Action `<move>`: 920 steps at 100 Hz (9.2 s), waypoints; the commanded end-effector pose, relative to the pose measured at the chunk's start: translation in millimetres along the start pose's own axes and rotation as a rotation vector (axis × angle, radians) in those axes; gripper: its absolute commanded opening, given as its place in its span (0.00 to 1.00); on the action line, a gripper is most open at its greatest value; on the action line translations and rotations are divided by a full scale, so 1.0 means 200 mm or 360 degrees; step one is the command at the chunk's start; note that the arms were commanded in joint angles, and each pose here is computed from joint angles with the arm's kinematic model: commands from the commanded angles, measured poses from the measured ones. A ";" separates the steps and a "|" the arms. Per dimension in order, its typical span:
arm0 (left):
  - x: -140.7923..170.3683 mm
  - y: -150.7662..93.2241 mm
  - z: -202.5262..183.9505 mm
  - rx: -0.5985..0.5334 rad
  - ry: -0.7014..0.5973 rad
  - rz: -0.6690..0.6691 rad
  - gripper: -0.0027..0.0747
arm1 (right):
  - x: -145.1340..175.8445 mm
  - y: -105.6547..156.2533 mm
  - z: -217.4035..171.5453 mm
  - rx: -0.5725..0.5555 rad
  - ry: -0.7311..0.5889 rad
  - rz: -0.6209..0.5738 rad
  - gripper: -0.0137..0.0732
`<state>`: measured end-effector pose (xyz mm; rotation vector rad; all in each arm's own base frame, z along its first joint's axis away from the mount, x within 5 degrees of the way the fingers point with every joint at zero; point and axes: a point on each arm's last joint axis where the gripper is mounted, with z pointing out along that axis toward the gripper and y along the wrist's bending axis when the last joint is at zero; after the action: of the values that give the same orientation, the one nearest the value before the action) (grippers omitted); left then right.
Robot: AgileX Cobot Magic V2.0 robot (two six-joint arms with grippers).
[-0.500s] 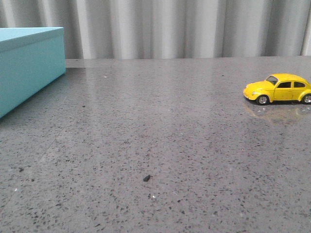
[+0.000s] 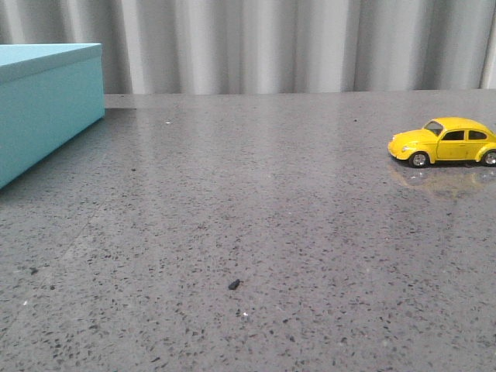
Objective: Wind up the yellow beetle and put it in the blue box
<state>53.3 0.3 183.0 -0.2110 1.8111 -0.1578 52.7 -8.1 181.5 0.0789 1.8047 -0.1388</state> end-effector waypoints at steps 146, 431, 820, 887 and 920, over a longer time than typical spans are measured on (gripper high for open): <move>0.02 0.00 0.00 0.0031 -0.0055 -0.0024 0.01 | 0.03 0.00 0.01 0.0009 -0.0010 -0.0001 0.11; -0.13 -0.04 -0.03 0.0146 -0.0605 0.0083 0.01 | -0.07 0.00 0.00 0.0008 -0.0329 -0.0001 0.11; -0.58 -0.14 -0.15 0.0155 -0.0792 0.0193 0.01 | -0.86 0.31 1.36 -0.0157 0.1713 -0.0263 0.11; -0.58 -0.14 -0.15 0.0155 -0.0792 0.0195 0.01 | -0.84 -0.05 1.39 0.0216 0.1794 -0.0191 0.11; -0.58 -0.14 -0.15 0.0156 -0.0795 0.0195 0.01 | -1.21 0.02 1.17 0.0074 0.1325 -0.0044 0.11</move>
<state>54.8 0.8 290.0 -0.0767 1.4057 -0.0740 354.0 -37.2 307.9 0.1717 2.8321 -0.2177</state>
